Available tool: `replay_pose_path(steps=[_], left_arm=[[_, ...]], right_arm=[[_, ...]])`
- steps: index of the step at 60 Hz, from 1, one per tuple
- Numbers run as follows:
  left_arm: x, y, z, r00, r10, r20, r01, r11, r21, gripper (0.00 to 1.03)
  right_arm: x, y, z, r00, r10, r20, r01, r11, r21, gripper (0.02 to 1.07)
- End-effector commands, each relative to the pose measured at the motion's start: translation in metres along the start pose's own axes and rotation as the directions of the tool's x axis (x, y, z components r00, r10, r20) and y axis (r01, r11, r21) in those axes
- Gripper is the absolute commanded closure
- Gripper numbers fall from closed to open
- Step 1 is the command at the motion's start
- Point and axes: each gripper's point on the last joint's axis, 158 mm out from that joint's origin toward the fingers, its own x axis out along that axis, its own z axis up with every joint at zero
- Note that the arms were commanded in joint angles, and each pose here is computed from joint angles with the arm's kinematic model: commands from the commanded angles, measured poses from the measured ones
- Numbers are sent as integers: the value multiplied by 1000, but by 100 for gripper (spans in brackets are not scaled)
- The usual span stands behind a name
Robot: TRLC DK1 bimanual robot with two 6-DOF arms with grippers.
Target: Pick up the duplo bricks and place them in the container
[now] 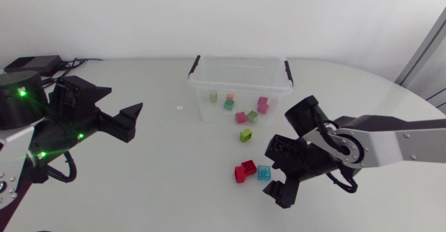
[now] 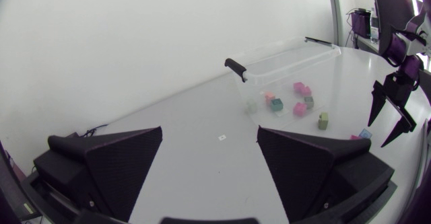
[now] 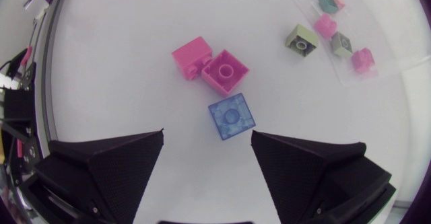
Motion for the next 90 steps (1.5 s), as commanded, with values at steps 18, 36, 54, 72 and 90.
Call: replay_pose_path(steps=[18,36,54,72,90], left_arm=[[-2,3,-18,1000,7,-25,-6,1000,28,5],[1,4,-26,999,12,-41,-11,999,35,5],[0,4,-30,999,16,-42,-15,999,36,5],[-15,22,-35,996,83,-12,-83,997,8,5],[-35,50,-42,981,193,17,-194,977,85,5]], right_arm=[[15,-19,3,996,-25,-91,-2,958,-285,7],[32,-31,6,989,-14,-145,-33,948,-317,15],[15,-17,-1,989,34,-147,-76,956,-284,82],[-62,-48,50,995,-53,86,67,983,-171,82],[-115,-106,117,923,-231,309,239,971,13,82]])
